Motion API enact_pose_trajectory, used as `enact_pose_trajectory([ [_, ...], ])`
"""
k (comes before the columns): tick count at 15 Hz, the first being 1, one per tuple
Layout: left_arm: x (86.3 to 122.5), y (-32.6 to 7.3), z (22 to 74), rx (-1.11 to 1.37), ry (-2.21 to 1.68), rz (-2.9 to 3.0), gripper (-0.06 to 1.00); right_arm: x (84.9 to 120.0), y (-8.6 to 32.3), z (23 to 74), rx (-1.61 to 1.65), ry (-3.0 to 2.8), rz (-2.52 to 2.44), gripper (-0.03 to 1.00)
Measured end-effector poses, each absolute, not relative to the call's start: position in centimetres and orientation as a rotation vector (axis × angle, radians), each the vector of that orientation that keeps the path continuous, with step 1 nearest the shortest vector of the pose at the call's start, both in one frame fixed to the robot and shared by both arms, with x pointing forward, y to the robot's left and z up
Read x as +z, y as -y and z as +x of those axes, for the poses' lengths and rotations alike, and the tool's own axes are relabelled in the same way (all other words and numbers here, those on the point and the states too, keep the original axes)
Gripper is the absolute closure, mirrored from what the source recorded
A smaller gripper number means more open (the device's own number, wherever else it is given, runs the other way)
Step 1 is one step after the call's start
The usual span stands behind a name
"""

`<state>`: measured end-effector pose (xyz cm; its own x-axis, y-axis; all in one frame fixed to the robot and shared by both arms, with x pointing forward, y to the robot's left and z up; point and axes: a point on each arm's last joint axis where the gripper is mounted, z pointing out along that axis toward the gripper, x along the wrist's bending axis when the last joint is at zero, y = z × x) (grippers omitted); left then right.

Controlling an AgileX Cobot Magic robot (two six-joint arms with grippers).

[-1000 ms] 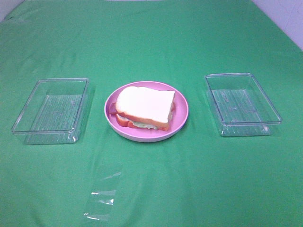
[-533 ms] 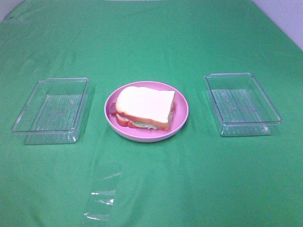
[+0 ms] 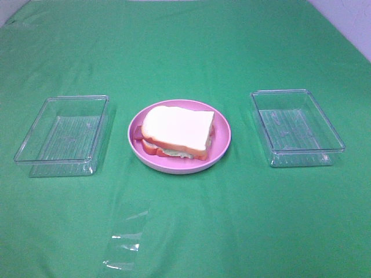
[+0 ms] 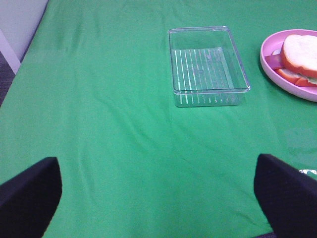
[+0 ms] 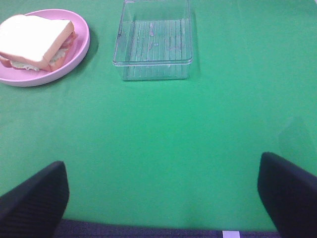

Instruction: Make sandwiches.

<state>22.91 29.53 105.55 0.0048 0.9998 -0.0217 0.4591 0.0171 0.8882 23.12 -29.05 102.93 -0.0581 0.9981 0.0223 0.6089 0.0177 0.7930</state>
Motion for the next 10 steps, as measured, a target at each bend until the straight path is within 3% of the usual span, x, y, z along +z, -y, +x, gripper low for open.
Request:
enact_pose_trajectory([
  [10, 105.55, -29.53, 22.91, 0.922, -1.553, 1.538, -0.03, 102.93, 29.05, 23.12, 0.874, -1.726, 1.646, -0.02],
])
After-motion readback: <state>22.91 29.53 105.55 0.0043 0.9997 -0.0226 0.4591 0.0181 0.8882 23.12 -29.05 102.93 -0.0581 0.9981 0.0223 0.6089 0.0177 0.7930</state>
